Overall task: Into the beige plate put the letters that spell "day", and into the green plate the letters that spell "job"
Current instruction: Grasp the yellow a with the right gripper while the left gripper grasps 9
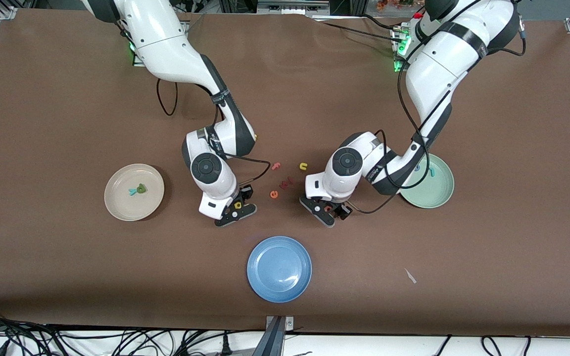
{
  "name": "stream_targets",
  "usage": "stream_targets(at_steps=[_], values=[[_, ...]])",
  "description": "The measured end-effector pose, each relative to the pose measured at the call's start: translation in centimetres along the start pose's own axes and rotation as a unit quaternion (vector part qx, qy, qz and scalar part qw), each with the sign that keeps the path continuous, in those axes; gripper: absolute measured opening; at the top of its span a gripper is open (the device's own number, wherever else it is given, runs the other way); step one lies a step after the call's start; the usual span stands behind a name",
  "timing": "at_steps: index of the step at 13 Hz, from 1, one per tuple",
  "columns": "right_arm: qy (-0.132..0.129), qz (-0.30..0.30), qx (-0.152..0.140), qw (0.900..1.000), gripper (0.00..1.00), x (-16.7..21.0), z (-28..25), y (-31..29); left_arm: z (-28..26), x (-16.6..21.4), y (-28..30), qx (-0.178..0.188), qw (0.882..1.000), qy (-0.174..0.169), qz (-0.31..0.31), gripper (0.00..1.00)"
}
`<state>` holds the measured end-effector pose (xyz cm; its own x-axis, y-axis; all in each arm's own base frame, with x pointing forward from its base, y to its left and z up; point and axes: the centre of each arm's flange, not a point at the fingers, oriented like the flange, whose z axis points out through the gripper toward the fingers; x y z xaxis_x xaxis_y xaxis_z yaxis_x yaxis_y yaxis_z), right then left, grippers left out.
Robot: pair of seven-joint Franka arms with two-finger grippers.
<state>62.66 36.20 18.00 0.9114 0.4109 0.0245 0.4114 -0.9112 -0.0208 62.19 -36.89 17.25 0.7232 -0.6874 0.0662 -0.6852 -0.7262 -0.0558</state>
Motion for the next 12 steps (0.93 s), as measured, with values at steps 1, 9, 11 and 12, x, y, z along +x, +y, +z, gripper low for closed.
stream_targets(at_steps=[1, 9, 11, 12], values=[[0.0, 0.0, 0.0, 1.0, 0.36, 0.0, 0.0, 0.0, 0.0, 0.0, -0.1, 0.002, 1.0, 0.0, 0.003, 0.56], [0.001, -0.001, 0.001, 1.0, 0.28, 0.0, -0.1, -0.2, -0.5, 0.2, -1.3, 0.006, 1.0, 0.006, -0.004, 0.26], [0.001, -0.001, 0.002, 1.0, 0.28, 0.0, -0.1, -0.2, -1.1, 0.0, -3.4, 0.01, 1.0, 0.005, -0.019, 0.26], [0.001, -0.001, 0.002, 1.0, 0.28, 0.1, -0.1, -0.3, -1.7, -0.4, -4.6, 0.012, 1.0, -0.004, -0.027, 0.26]])
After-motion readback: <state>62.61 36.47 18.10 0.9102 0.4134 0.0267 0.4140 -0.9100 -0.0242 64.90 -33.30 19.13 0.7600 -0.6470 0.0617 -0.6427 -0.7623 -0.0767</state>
